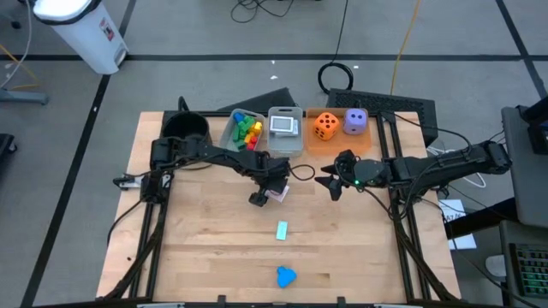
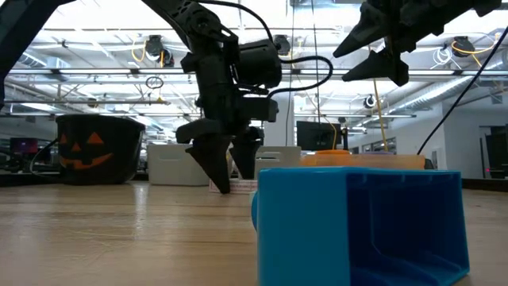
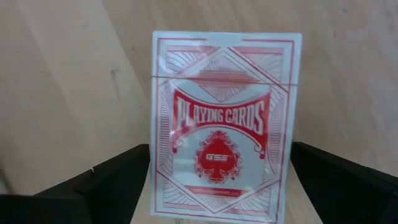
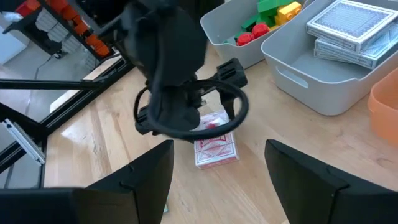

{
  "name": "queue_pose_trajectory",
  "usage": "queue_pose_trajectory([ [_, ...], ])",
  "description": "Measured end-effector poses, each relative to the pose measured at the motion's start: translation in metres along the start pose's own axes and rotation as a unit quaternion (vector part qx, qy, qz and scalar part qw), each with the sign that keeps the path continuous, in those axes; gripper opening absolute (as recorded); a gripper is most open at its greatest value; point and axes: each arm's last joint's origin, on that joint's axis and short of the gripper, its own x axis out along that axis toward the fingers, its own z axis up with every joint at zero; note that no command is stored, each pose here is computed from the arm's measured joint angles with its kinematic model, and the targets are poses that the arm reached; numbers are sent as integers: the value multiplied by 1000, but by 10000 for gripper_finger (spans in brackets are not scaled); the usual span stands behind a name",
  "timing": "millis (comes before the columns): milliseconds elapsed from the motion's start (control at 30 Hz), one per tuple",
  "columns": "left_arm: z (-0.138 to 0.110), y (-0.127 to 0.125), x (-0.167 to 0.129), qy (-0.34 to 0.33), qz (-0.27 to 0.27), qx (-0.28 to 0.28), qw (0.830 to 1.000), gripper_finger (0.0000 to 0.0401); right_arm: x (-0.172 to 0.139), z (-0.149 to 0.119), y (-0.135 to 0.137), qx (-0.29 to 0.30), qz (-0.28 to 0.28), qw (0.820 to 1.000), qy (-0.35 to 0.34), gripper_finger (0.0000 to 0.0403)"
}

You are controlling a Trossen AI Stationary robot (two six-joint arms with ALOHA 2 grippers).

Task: Pick & Place Toys
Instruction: Put the red deck of cards into the right gray bin

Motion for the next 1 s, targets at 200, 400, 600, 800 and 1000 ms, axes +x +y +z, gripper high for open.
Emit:
queue_pose_trajectory([
  [200,3,-2,0,-2,16,-2,1000,397,0,0,0,-4,0,1000,-1,242],
  [400,5,-2,0,-17,0,-41,999,397,0,0,0,-6,-1,1000,0,242],
  [600,5,-2,0,-20,-1,-49,999,397,0,0,0,-11,0,1000,0,242],
  [800,5,-2,0,-19,-1,-55,998,397,0,0,0,-13,-1,1000,0,242],
  [1000,5,-2,0,-18,-1,-68,998,397,0,0,0,-13,-1,1000,0,242],
])
